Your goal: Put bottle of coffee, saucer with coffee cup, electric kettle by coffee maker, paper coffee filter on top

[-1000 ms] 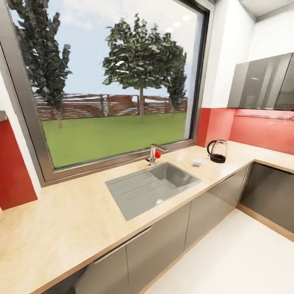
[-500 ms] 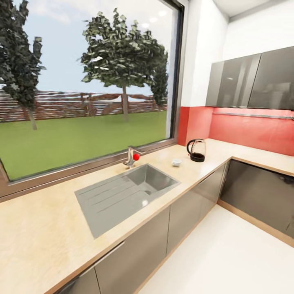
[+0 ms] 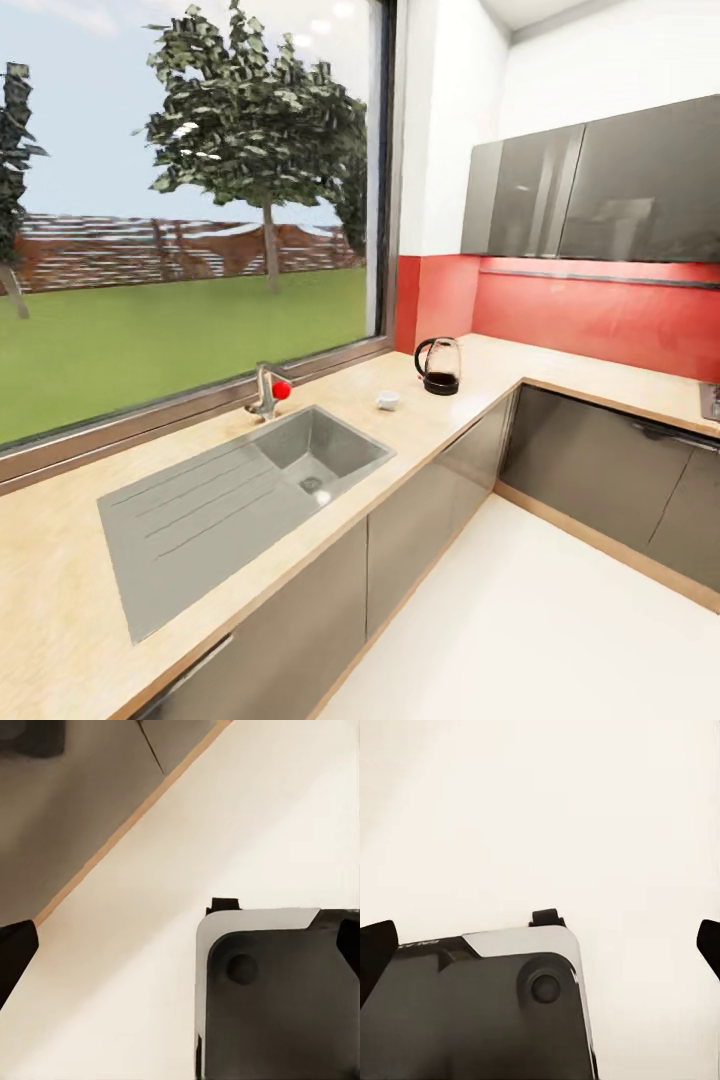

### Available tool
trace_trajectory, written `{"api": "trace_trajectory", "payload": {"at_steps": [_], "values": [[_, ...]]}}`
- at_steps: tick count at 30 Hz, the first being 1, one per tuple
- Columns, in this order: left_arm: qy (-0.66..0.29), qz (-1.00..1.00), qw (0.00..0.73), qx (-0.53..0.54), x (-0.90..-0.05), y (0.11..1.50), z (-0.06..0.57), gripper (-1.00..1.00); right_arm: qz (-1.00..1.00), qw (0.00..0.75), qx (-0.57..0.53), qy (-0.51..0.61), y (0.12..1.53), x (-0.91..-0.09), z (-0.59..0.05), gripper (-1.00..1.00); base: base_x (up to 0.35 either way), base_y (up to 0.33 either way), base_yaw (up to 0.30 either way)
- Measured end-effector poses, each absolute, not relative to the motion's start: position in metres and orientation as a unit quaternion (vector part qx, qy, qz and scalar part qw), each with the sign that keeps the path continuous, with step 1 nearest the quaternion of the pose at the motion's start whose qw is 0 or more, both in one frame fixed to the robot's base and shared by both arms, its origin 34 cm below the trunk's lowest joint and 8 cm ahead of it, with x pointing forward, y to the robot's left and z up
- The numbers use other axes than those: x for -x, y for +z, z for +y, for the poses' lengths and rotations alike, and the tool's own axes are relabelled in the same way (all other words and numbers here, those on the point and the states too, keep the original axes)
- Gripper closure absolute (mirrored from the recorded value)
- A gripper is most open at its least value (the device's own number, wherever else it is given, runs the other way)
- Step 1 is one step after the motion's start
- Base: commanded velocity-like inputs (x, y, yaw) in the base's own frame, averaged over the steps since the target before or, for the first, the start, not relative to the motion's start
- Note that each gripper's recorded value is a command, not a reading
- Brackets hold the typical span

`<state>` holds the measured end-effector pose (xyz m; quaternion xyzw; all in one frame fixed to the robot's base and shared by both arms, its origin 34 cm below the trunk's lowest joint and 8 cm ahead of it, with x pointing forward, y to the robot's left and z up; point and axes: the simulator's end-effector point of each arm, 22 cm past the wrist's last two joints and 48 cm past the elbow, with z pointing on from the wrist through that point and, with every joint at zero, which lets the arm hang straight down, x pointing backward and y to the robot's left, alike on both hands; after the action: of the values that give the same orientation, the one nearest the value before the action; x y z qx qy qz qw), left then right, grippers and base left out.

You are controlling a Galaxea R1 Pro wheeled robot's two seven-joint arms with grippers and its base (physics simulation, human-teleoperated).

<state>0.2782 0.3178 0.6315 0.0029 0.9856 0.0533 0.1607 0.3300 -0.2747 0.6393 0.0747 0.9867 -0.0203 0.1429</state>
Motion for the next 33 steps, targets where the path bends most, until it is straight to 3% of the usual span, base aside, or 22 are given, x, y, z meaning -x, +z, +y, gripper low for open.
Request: {"api": "trace_trajectory", "payload": {"at_steps": [33], "values": [[0.053, 0.989, 0.141, -0.005, -0.263, 0.625, 0.317, -1.0, 0.989, 0.123, -0.074, -0.021, 0.631, -0.315, -0.274, -1.0, 0.177, -0.232, -0.177]]}}
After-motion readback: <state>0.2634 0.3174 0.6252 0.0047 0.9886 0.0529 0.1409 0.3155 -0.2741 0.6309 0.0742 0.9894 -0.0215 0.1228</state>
